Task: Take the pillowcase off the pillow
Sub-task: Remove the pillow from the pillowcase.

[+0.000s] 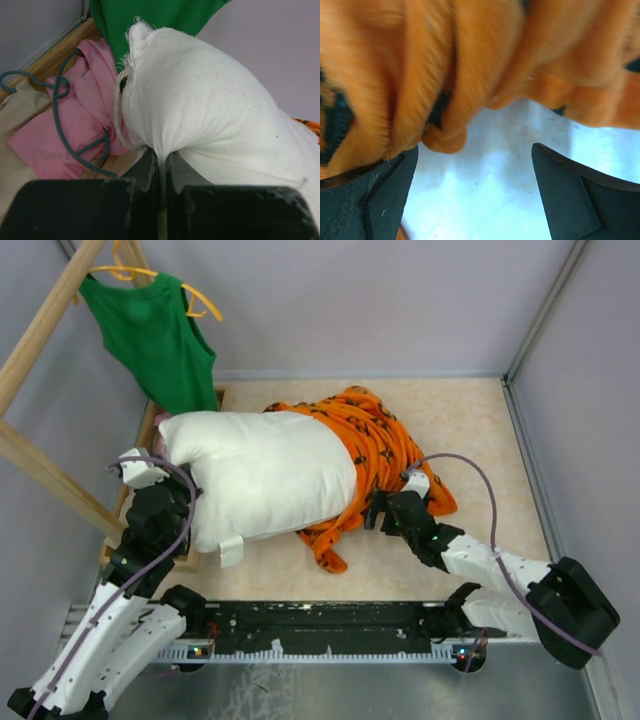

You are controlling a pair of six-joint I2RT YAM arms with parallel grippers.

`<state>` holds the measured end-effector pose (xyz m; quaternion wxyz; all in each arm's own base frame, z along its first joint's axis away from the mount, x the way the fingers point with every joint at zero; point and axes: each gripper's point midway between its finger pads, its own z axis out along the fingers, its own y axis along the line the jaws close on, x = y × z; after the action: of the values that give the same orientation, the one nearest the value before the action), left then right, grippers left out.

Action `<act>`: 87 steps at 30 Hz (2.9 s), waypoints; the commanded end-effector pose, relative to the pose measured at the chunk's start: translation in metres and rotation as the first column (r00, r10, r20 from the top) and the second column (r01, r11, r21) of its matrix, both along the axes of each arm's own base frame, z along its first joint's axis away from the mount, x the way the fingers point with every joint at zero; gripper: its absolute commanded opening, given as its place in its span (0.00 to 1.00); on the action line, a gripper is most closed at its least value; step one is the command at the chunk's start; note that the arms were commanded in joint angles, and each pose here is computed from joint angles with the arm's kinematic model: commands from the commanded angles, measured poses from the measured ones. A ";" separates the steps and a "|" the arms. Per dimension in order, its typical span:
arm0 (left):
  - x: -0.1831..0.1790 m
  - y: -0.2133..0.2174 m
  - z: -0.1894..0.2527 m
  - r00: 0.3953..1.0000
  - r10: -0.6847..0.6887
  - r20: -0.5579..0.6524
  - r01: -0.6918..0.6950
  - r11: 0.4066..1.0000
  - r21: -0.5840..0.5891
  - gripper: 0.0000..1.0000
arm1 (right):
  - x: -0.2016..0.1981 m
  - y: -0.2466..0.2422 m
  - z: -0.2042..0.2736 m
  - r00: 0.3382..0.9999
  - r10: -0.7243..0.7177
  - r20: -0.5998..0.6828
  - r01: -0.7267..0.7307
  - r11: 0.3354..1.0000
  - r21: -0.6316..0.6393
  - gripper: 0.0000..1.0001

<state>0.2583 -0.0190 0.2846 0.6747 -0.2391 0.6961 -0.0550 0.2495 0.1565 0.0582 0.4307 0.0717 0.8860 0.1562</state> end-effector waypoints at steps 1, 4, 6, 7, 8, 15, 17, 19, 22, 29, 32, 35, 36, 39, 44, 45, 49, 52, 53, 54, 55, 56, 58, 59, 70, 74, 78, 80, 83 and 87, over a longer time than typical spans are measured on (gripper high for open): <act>-0.004 0.008 0.042 0.991 0.036 0.130 -0.026 0.997 -0.074 0.00 | 0.027 0.058 0.047 0.982 0.104 0.158 -0.122 0.986 0.109 0.95; -0.009 0.012 0.045 0.990 0.048 0.134 -0.038 0.996 -0.074 0.00 | 0.025 0.076 0.042 0.975 0.155 0.158 -0.176 0.976 0.131 0.94; -0.012 0.014 0.047 0.989 0.053 0.140 -0.042 0.996 -0.078 0.00 | 0.026 0.081 0.039 0.973 0.170 0.157 -0.193 0.971 0.139 0.92; -0.014 0.015 0.047 0.988 0.053 0.142 -0.042 0.996 -0.079 0.00 | 0.026 0.082 0.037 0.973 0.173 0.153 -0.195 0.971 0.140 0.91; -0.014 0.016 0.046 0.988 0.056 0.143 -0.045 0.996 -0.080 0.00 | 0.026 0.083 0.036 0.972 0.176 0.156 -0.198 0.970 0.139 0.90; -0.018 0.019 0.050 0.987 0.061 0.150 -0.049 0.995 -0.084 0.00 | 0.047 0.076 0.069 0.948 0.126 0.293 -0.160 0.982 0.096 0.65; -0.020 0.020 0.052 0.985 0.063 0.161 -0.049 0.995 -0.089 0.00 | 0.053 0.073 0.089 0.923 0.123 0.365 -0.161 0.984 0.076 0.52; -0.020 0.020 0.053 0.983 0.065 0.169 -0.050 0.995 -0.090 0.00 | 0.058 0.070 0.108 0.901 0.120 0.416 -0.162 0.984 0.067 0.36; -0.022 0.023 0.053 0.985 0.075 0.158 -0.062 0.994 -0.087 0.00 | 0.078 0.034 0.119 0.915 0.026 0.403 -0.064 0.995 0.080 0.00; -0.043 0.036 0.073 0.975 0.104 0.196 -0.077 0.987 -0.139 0.00 | 0.081 -0.175 0.073 0.678 -0.712 0.182 0.705 0.700 0.113 0.00; -0.054 0.042 0.095 0.970 0.111 0.216 -0.079 0.986 -0.149 0.00 | 0.077 -0.213 0.085 0.540 -0.820 0.192 0.814 0.566 0.129 0.00; -0.054 0.039 0.116 0.967 0.087 0.240 -0.054 0.989 -0.139 0.00 | 0.092 -0.213 0.094 0.544 -0.822 0.170 0.805 0.568 0.169 0.00; -0.051 0.036 0.123 0.967 0.072 0.246 -0.041 0.991 -0.131 0.00 | 0.100 -0.207 0.098 0.575 -0.801 0.170 0.781 0.599 0.178 0.00; -0.038 0.017 0.148 0.962 -0.014 0.273 0.039 0.995 -0.087 0.00 | 0.123 -0.174 0.117 0.708 -0.673 0.212 0.644 0.739 0.197 0.00; -0.002 -0.037 0.185 0.933 -0.236 0.273 0.241 0.970 0.014 0.00 | 0.120 -0.090 0.163 0.872 -0.316 0.374 0.296 0.949 0.111 0.07; 0.003 -0.046 0.193 0.925 -0.266 0.272 0.271 0.962 0.020 0.00 | 0.117 -0.081 0.172 0.877 -0.277 0.392 0.258 0.961 0.103 0.27; 0.022 -0.068 0.225 0.894 -0.330 0.303 0.334 0.942 0.042 0.00 | 0.112 -0.058 0.195 0.911 -0.151 0.383 0.122 0.988 0.097 0.99; 0.039 -0.076 0.249 0.884 -0.331 0.330 0.323 0.943 0.080 0.00 | 0.095 -0.045 0.211 0.904 -0.080 0.419 0.029 0.992 0.126 0.99; 0.045 -0.078 0.257 0.880 -0.333 0.338 0.318 0.943 0.102 0.00 | 0.087 -0.043 0.216 0.894 -0.066 0.444 0.005 0.990 0.138 0.99; 0.051 -0.081 0.262 0.879 -0.334 0.342 0.314 0.943 0.113 0.00 | 0.078 -0.040 0.221 0.880 -0.053 0.471 -0.021 0.988 0.150 0.99; 0.059 -0.086 0.264 0.878 -0.343 0.333 0.319 0.939 0.126 0.00 | 0.069 -0.036 0.222 0.871 -0.037 0.490 -0.047 0.986 0.159 0.99; 0.063 -0.090 0.268 0.874 -0.351 0.334 0.326 0.936 0.133 0.00 | 0.059 -0.029 0.223 0.862 -0.018 0.507 -0.075 0.984 0.164 0.99; 0.067 -0.095 0.277 0.863 -0.367 0.347 0.341 0.930 0.137 0.00 | 0.043 -0.013 0.215 0.855 0.030 0.518 -0.127 0.980 0.153 0.99; 0.068 -0.098 0.278 0.858 -0.376 0.350 0.350 0.927 0.138 0.00 | 0.037 -0.002 0.208 0.857 0.059 0.512 -0.149 0.979 0.138 0.99; 0.045 -0.106 0.281 0.789 -0.480 0.383 0.410 0.876 0.254 0.00 | 0.071 0.050 0.227 0.839 0.083 0.538 -0.143 0.987 0.071 0.99; 0.024 -0.107 0.274 0.751 -0.551 0.363 0.442 0.828 0.345 0.00 | 0.113 0.041 0.280 0.821 0.064 0.568 -0.163 0.979 0.126 0.99; 0.012 -0.136 0.231 0.665 -0.709 0.234 0.588 0.691 0.421 0.00 | 0.162 0.047 0.301 0.825 0.144 0.546 -0.215 0.974 0.068 0.99; 0.003 -0.151 0.213 0.592 -0.783 0.191 0.655 0.605 0.452 0.00 | 0.190 0.062 0.296 0.829 0.234 0.508 -0.276 0.961 0.007 0.99; -0.008 -0.155 0.204 0.552 -0.815 0.178 0.679 0.563 0.471 0.00 | 0.219 0.098 0.276 0.807 0.437 0.398 -0.461 0.887 -0.040 0.99; -0.018 -0.154 0.205 0.532 -0.827 0.182 0.677 0.545 0.495 0.00 | 0.226 0.133 0.246 0.728 0.618 0.296 -0.637 0.770 -0.042 0.99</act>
<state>0.2630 -0.1620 0.4566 0.7045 0.1868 0.6433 -0.2345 0.4956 0.2533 0.3692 0.6016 -0.1234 0.7376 0.2807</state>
